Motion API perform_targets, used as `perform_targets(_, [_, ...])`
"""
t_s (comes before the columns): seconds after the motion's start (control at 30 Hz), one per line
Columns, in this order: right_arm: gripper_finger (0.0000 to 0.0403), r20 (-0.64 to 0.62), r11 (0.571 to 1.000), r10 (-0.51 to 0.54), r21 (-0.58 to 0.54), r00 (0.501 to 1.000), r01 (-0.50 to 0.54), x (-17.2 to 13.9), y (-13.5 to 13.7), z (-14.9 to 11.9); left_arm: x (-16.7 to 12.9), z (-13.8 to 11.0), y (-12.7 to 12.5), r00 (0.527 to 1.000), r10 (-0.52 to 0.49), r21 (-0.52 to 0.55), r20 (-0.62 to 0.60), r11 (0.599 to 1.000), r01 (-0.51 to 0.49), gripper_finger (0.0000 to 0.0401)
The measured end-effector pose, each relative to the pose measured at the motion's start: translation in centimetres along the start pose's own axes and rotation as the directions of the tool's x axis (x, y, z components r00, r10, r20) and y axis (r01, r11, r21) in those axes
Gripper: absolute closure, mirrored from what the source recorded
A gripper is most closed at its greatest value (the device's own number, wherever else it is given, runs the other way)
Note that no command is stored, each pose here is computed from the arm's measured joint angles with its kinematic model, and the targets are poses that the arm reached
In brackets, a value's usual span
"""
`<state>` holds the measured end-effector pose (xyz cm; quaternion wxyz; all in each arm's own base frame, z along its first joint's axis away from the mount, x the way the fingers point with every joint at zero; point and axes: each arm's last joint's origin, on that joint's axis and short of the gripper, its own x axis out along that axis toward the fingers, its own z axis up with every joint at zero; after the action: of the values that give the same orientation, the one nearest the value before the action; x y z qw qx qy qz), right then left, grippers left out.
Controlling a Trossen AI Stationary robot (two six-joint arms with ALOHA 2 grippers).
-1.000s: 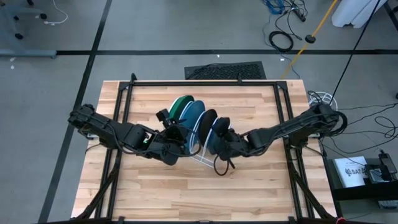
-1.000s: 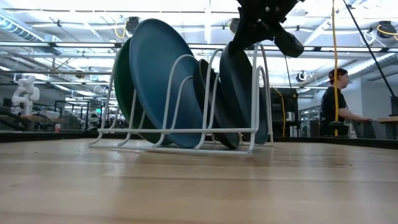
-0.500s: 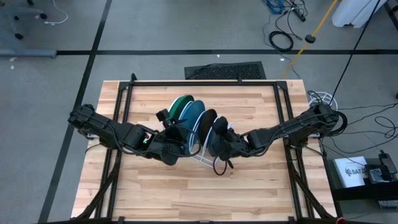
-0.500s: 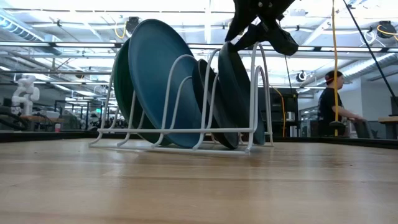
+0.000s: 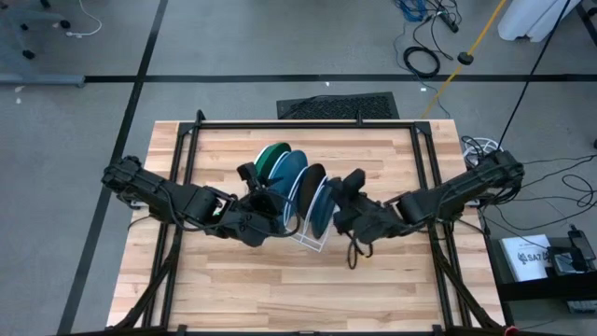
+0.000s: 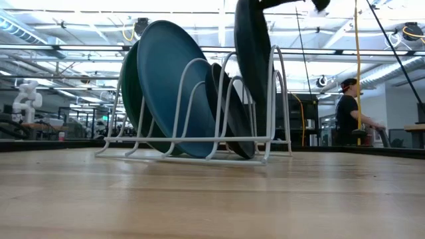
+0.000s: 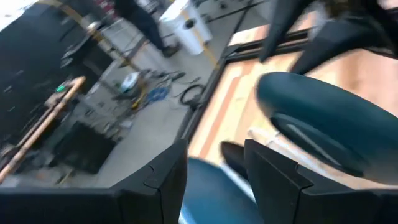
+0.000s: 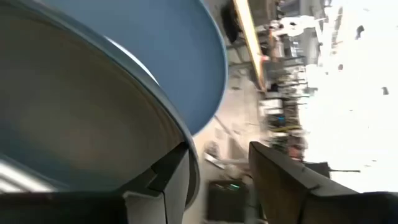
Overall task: Sort dishes
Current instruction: Put the dark blue plate in the dish rack, then return to Home Position
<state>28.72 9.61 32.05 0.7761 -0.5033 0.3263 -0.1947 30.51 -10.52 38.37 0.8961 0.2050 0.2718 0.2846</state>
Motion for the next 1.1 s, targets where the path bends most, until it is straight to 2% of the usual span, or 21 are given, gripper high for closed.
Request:
perform_targets(0.13, [0.0251,0.05,0.994,0.062,0.089,0.997,-0.066,-1.0,-0.9,-0.8,0.1,0.5,-0.1,0.998,-0.059,0.014,0.029,0.998,0.059,0.0232])
perform_targets(0.4, [0.0252,-0.011,0.987,0.117,0.11,0.993,-0.115,-0.1,-0.1,-1.5,0.6,0.6,0.3,0.999,-0.047,-0.005,0.027,0.999,0.047,0.0232])
perform_targets(0.7, [0.0252,0.009,0.962,0.253,0.102,0.967,-0.252,1.4,1.4,-1.1,0.6,0.7,0.2,0.998,-0.049,-0.038,0.032,0.998,0.05,0.0232])
perform_targets(0.83, [0.0252,-0.004,0.963,0.255,0.093,0.967,-0.253,1.7,1.7,-1.1,0.6,0.7,0.2,0.998,-0.053,-0.038,0.031,0.998,0.054,0.0232])
perform_targets(0.93, [0.0252,-0.02,0.975,0.206,0.093,0.978,-0.204,1.4,1.7,-1.0,0.5,0.7,0.1,0.997,-0.066,-0.047,0.032,0.997,0.068,0.0232])
perform_targets(1.1, [0.0252,0.053,0.973,0.186,0.132,0.981,-0.191,0.1,1.1,-0.4,0.0,1.2,0.4,0.977,-0.196,-0.091,0.079,0.975,0.203,0.0237])
